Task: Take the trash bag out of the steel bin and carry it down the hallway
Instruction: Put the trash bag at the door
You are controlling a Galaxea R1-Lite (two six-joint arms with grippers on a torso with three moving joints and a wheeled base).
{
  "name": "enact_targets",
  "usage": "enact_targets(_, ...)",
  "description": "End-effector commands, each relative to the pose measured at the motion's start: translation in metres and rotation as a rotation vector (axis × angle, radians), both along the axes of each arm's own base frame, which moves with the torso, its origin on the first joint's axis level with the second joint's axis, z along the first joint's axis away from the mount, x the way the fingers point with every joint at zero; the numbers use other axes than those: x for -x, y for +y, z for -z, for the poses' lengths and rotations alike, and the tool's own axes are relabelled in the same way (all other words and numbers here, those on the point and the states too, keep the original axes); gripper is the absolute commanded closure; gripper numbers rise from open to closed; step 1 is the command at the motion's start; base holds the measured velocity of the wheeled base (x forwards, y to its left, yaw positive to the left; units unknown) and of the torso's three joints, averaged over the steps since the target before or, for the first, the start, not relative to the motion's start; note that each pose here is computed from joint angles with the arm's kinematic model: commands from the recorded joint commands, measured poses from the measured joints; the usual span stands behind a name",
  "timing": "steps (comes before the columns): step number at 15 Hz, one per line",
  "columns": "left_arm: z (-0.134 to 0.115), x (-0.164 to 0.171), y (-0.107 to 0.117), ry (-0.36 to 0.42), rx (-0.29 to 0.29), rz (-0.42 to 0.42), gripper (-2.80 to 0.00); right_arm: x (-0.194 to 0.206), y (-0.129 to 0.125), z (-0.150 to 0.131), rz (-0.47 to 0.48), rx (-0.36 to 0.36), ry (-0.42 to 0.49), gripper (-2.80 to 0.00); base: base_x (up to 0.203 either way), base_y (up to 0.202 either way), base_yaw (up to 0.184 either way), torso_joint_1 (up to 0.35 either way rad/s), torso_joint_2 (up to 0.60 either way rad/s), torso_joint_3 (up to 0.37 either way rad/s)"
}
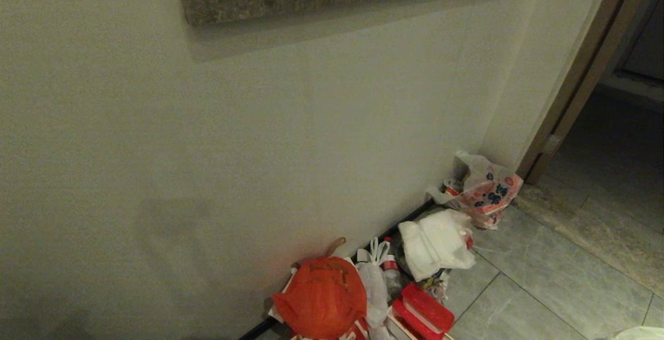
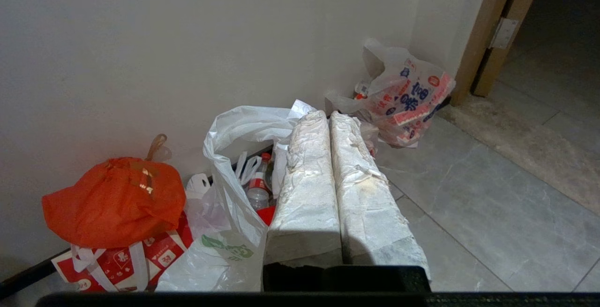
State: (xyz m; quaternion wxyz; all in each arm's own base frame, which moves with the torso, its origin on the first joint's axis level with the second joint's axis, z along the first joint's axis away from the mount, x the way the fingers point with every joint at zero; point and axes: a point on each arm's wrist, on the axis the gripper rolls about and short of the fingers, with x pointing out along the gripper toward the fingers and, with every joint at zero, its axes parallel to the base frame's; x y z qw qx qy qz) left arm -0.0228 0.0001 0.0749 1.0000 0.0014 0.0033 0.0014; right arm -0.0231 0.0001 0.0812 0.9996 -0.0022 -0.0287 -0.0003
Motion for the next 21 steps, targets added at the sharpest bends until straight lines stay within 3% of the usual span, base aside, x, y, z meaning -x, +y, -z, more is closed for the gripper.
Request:
enact_targets(1,0.0000,0.0000,0.0000,0.000,0.000,0.000,0.00,-0.0019,0.0000,0.0068,0.000,0.000,0.024,0.00,0.000,0.000,0.000,0.000,0.00,0.000)
enact_targets(21,0.0000,0.0000,0.0000,0.000,0.000,0.000,0.00,-0.0019,0.0000,0.0067,0.000,0.004,0.023,0.00,0.000,0.000,0.000,0.000,0.00,0.000)
